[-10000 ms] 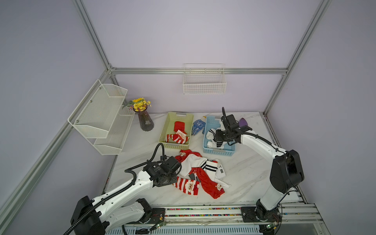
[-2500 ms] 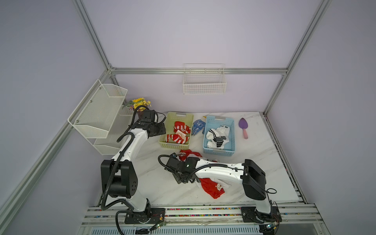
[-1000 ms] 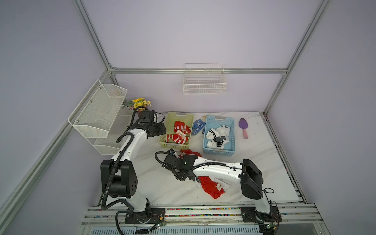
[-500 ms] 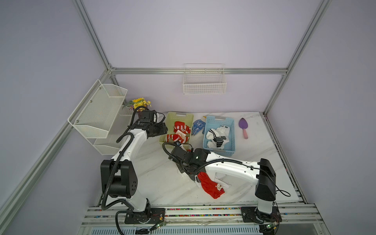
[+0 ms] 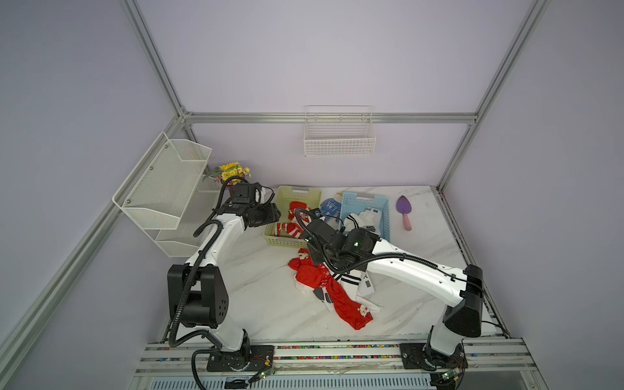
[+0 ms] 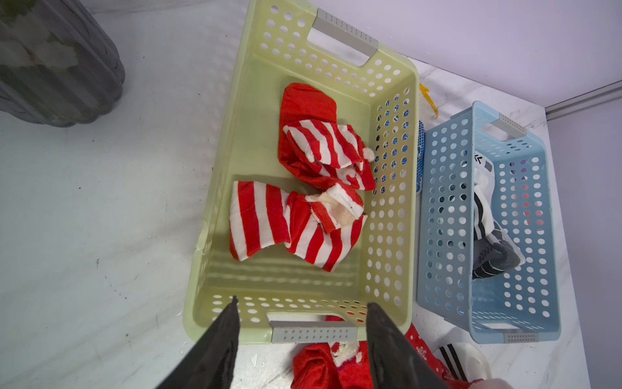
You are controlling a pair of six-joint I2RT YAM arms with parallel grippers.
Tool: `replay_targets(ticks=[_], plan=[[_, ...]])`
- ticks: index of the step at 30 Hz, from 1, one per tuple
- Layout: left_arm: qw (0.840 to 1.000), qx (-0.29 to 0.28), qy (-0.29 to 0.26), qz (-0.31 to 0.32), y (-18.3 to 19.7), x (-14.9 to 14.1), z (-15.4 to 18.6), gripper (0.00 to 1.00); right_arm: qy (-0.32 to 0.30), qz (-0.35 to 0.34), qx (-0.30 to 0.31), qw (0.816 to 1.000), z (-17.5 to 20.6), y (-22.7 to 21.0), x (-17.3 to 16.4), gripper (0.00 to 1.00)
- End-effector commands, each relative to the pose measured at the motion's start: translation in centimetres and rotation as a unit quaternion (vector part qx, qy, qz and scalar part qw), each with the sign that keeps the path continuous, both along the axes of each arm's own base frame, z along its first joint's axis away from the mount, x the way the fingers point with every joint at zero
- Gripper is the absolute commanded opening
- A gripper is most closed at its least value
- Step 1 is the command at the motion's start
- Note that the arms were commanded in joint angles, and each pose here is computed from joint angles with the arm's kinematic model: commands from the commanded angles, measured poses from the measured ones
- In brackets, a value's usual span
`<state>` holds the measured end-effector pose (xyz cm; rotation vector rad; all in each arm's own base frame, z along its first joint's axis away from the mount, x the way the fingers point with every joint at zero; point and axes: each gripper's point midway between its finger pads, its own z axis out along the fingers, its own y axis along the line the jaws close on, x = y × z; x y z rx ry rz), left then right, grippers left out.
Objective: Sort the socks into the basket by color
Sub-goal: Pick up the sock at the center of the board, then place the sock in the bin.
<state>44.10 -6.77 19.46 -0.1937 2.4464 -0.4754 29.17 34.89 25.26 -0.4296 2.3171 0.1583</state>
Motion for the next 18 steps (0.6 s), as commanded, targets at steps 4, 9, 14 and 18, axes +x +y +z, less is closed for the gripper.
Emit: replay_targets(ticks=[4,9,14,18], plan=[[1.0,-0.022,0.017,-0.008,-0.7,0.2,-1.9,0.59,-0.051,-0.022,0.021,0.998,4.9,-1.9,2.2,0.09],[1.0,-0.021,0.019,-0.008,-0.7,0.2,-2.1,0.59,-0.075,-0.034,0.027,0.996,7.2,-3.2,3.5,0.09],[1.0,-0.019,0.004,-0.009,-1.1,0.0,-1.4,0.59,-0.096,-0.047,0.03,0.994,9.2,-4.8,4.9,0.09],[1.0,-0.01,-0.014,-0.016,-1.6,-0.2,-0.5,0.59,-0.112,-0.059,0.031,0.991,10.7,-6.1,6.2,0.08]])
